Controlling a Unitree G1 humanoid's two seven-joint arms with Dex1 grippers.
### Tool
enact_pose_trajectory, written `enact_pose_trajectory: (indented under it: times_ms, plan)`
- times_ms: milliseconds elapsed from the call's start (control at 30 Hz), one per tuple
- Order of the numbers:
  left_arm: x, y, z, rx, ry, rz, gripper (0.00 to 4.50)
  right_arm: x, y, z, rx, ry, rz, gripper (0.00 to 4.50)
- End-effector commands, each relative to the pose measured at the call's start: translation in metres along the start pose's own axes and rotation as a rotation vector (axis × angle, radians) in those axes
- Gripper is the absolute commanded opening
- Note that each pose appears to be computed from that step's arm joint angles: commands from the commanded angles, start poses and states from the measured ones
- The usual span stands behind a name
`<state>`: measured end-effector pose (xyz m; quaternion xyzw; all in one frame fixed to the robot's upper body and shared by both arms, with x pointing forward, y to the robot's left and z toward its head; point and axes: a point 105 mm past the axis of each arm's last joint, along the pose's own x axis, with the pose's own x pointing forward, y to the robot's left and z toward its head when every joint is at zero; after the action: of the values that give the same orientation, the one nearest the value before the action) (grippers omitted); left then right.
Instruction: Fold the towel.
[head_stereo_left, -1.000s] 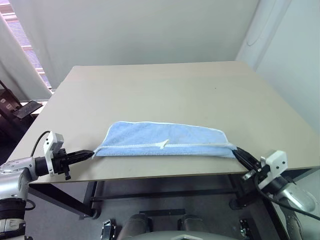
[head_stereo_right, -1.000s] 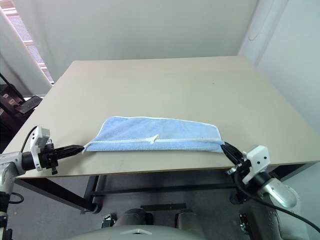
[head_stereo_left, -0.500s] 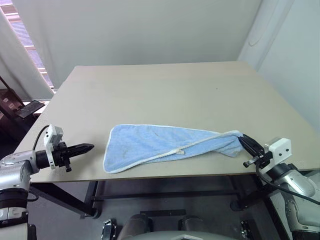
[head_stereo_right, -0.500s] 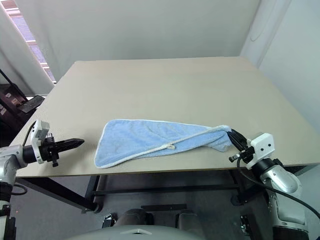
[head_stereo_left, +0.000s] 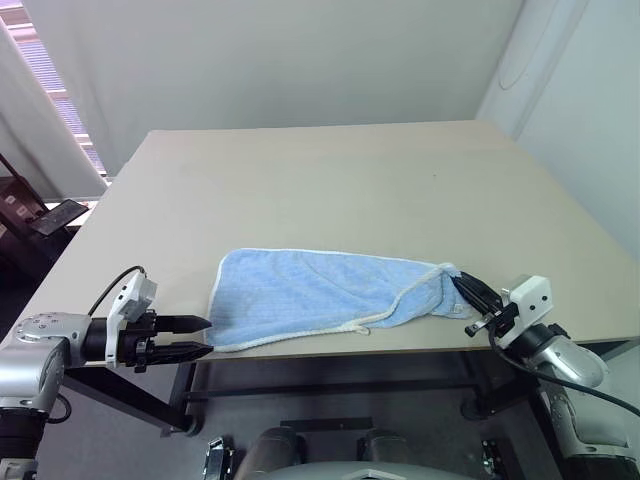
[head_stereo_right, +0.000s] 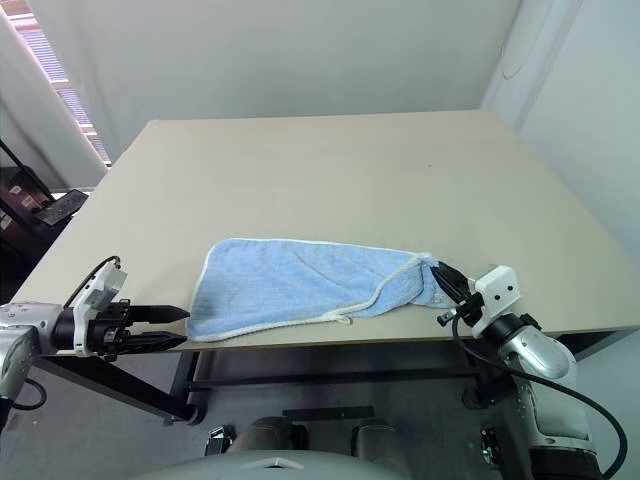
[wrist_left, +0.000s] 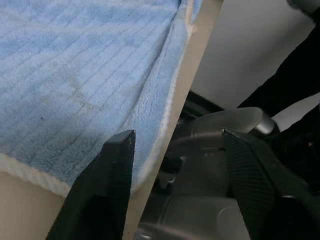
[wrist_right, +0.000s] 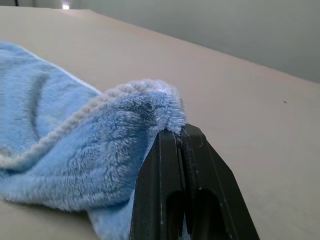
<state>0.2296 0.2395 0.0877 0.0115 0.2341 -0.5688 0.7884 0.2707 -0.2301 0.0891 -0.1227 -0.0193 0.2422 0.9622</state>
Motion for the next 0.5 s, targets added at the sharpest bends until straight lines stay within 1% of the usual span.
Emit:
enact_pose_trajectory:
  times_ms: [33, 267, 333, 500]
  plan:
    - [0.007, 0.004, 0.004, 0.080, 0.023, 0.013, 2.70, 0.006, -0.005, 0.008, -0.032, -0.022, -0.021, 0.00]
    - [0.016, 0.006, -0.028, 0.095, 0.113, -0.030, 2.70, 0.008, -0.005, 0.003, -0.048, -0.001, -0.025, 0.00]
    - [0.016, 0.011, -0.036, 0.107, 0.141, -0.020, 2.70, 0.009, -0.005, 0.002, -0.052, 0.000, -0.029, 0.00]
    - [0.019, 0.030, -0.044, 0.134, 0.154, 0.026, 2.70, 0.012, -0.005, 0.001, -0.051, 0.000, -0.042, 0.00]
